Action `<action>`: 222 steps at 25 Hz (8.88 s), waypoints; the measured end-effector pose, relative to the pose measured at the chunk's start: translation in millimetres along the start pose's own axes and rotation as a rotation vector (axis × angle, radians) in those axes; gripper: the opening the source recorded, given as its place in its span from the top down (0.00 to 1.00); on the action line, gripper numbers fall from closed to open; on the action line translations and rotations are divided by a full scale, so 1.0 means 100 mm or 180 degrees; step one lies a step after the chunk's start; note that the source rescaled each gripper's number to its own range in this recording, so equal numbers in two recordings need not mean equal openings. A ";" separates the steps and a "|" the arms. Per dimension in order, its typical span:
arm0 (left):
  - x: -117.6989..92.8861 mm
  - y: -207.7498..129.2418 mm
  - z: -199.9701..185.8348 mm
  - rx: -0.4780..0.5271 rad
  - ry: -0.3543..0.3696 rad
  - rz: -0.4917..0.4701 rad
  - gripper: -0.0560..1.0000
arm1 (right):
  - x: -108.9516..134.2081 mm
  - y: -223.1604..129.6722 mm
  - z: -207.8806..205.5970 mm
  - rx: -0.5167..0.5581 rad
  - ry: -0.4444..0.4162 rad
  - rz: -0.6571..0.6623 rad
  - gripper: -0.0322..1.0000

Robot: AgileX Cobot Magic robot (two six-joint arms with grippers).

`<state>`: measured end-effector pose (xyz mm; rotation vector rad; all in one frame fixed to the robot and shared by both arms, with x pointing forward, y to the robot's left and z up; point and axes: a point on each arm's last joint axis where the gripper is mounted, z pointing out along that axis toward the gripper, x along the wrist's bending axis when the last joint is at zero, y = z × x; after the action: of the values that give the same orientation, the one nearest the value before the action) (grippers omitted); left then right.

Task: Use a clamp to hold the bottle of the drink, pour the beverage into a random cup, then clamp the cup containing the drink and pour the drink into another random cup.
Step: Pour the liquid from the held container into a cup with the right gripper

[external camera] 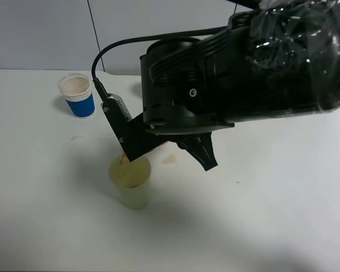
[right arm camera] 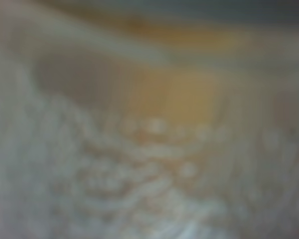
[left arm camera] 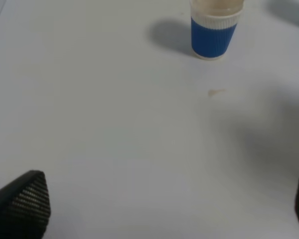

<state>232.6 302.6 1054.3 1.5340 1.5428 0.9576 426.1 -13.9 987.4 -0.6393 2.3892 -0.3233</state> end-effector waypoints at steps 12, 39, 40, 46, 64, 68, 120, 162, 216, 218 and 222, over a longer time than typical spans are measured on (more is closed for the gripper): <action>0.00 0.00 0.00 0.0000 0.0000 0.0000 0.00 | 0.01 0.00 -0.02 0.0098 0.0002 -0.0104 0.97; 0.00 0.00 0.00 0.0000 0.0000 0.0000 0.00 | 0.04 -0.05 -0.03 0.0248 0.0086 -0.0236 0.97; 0.00 0.00 0.00 0.0000 0.0000 0.0000 0.00 | 0.04 -0.05 -0.03 0.0249 0.0089 -0.0272 0.97; 0.00 0.00 0.00 0.0000 0.0000 0.0000 0.00 | 0.04 -0.06 -0.03 0.0297 0.0123 -0.0435 0.97; 0.00 0.00 0.00 0.0000 0.0000 0.0000 0.00 | 0.04 -0.07 -0.03 0.0304 0.0141 -0.0668 0.97; 0.00 0.00 0.00 0.0000 0.0000 0.0000 0.00 | 0.03 -0.04 -0.01 0.0333 0.0168 -0.0669 0.97; 0.00 0.00 0.00 0.0000 0.0000 0.0000 0.00 | -0.09 0.16 -0.09 0.0477 -0.0069 -0.1011 0.97; 0.00 0.00 0.00 0.0000 0.0000 0.0000 0.00 | -0.22 0.12 -0.11 0.0718 -0.0449 -0.1300 0.97; 0.00 0.00 0.00 0.0000 0.0000 0.0000 0.00 | -0.39 0.27 -0.28 0.0839 -0.1336 -0.1862 0.97; 0.00 0.00 0.00 0.0000 0.0000 0.0000 0.00 | -0.40 0.27 -0.29 0.0866 -0.1377 -0.1888 0.97; 0.00 0.00 0.00 0.0000 0.0000 0.0000 0.00 | -0.40 0.28 -0.30 0.0861 -0.1390 -0.1899 0.97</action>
<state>232.6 302.6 1054.3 1.5340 1.5428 0.9576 424.1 33.1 1020.1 -1.1514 1.6667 -0.6674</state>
